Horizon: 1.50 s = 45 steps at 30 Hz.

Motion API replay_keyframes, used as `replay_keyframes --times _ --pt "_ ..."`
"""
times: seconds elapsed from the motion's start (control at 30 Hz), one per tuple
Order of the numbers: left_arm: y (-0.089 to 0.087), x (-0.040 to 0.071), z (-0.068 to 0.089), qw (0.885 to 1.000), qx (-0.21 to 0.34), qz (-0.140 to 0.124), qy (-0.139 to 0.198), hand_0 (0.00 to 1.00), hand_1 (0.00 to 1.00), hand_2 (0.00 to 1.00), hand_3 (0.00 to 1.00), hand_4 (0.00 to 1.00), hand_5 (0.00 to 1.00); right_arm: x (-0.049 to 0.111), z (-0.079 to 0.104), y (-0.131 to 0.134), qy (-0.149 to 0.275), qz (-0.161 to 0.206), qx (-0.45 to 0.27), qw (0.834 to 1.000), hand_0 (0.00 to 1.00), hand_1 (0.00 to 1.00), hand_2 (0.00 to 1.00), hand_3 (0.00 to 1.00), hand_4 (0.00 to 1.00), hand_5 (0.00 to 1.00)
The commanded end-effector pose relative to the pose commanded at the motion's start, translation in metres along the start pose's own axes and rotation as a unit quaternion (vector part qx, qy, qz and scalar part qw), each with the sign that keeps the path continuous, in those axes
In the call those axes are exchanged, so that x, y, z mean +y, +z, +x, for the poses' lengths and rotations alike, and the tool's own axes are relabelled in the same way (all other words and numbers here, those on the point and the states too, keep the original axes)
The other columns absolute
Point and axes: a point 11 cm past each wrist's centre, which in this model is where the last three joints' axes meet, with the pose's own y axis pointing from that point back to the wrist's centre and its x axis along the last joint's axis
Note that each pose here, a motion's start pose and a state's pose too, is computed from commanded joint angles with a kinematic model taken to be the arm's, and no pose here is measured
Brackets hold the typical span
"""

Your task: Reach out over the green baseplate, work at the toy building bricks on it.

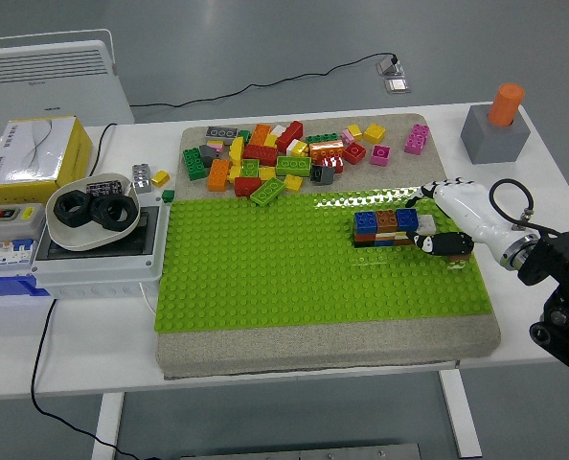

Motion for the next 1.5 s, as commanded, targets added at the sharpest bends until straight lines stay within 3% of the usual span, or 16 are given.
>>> replay_keyframes --times 0.47,1.13,1.5 --pt "0.001 0.000 0.000 1.000 -0.001 -0.001 0.000 0.621 0.506 0.609 0.735 0.998 0.998 -0.001 -0.006 0.001 -0.013 -0.001 -0.003 1.000 0.859 0.835 0.817 0.639 0.693 0.414" --pt "0.001 0.000 0.000 1.000 -0.001 -0.001 0.000 0.621 0.505 0.608 0.734 0.998 0.998 -0.003 -0.018 0.008 -0.036 -0.011 -0.005 0.999 0.859 0.833 0.814 0.635 0.691 0.420" --pt "0.002 0.000 0.000 1.000 0.000 -0.002 0.001 0.621 0.505 0.607 0.734 0.998 0.998 -0.001 -0.014 0.009 -0.024 -0.011 -0.026 0.999 0.853 0.831 0.811 0.644 0.685 0.425"
